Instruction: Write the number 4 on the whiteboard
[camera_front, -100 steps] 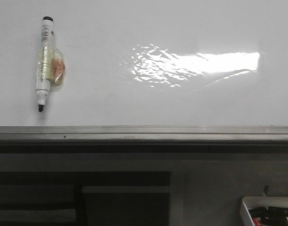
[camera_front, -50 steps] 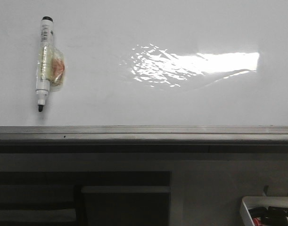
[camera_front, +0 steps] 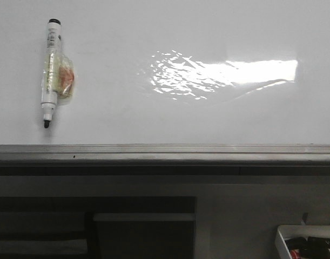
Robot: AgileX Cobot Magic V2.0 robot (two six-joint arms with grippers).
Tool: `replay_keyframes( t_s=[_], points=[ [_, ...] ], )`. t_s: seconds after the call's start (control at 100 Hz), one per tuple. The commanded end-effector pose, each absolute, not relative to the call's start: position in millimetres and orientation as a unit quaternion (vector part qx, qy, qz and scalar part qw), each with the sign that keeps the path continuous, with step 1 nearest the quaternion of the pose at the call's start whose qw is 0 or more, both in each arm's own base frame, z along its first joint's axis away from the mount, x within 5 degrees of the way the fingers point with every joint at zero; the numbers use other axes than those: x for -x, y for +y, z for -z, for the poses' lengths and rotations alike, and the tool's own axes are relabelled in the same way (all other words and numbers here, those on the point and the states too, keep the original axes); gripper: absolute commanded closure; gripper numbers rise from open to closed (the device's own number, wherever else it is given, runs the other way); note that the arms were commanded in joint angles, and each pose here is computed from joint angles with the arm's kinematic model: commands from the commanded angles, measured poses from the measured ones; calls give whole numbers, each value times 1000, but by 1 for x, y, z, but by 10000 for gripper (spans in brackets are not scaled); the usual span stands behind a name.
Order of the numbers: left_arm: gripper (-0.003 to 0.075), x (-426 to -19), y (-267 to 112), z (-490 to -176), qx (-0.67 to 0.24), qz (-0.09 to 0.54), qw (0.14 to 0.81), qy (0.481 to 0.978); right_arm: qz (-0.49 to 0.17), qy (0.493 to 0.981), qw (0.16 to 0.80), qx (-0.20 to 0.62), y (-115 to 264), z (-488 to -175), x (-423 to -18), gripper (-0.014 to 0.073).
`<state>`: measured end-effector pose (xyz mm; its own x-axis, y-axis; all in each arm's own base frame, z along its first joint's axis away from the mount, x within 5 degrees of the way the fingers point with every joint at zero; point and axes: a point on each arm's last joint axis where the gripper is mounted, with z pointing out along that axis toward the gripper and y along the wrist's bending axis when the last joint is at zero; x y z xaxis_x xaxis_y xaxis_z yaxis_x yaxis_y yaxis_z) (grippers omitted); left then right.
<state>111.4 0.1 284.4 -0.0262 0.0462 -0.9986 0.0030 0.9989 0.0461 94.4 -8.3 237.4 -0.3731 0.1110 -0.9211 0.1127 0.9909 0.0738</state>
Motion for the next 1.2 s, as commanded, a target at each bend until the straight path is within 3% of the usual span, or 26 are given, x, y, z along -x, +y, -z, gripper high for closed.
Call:
replay_keyframes(
  t_s=[0.0,0.15,0.21,0.32,0.42,0.65,1.09,1.19],
  points=[
    [364,-119,-10,-310,-40,23,759,649,10,813,580,-61,-10,-251,-98,645],
    [356,-127,-38,-309,-114,102,757,635,10,812,580,-61,-10,-251,-98,645],
    [313,-128,-52,-306,-145,140,743,638,10,812,580,-61,-10,-251,-98,645],
    [225,-132,-75,-295,-155,213,700,663,10,812,581,-61,-10,-252,-98,645],
    [216,-137,-93,-283,-154,258,658,690,10,810,583,-61,-10,-252,-99,645],
    [216,-152,-117,-255,-166,268,605,731,11,810,584,-61,-10,-252,-98,645],
    [216,-171,-129,-222,-124,262,551,783,6,809,584,-65,-9,-252,-98,645],
    [249,-173,-130,-218,-124,258,545,788,5,809,584,-63,-9,-252,-98,645]
  ],
)
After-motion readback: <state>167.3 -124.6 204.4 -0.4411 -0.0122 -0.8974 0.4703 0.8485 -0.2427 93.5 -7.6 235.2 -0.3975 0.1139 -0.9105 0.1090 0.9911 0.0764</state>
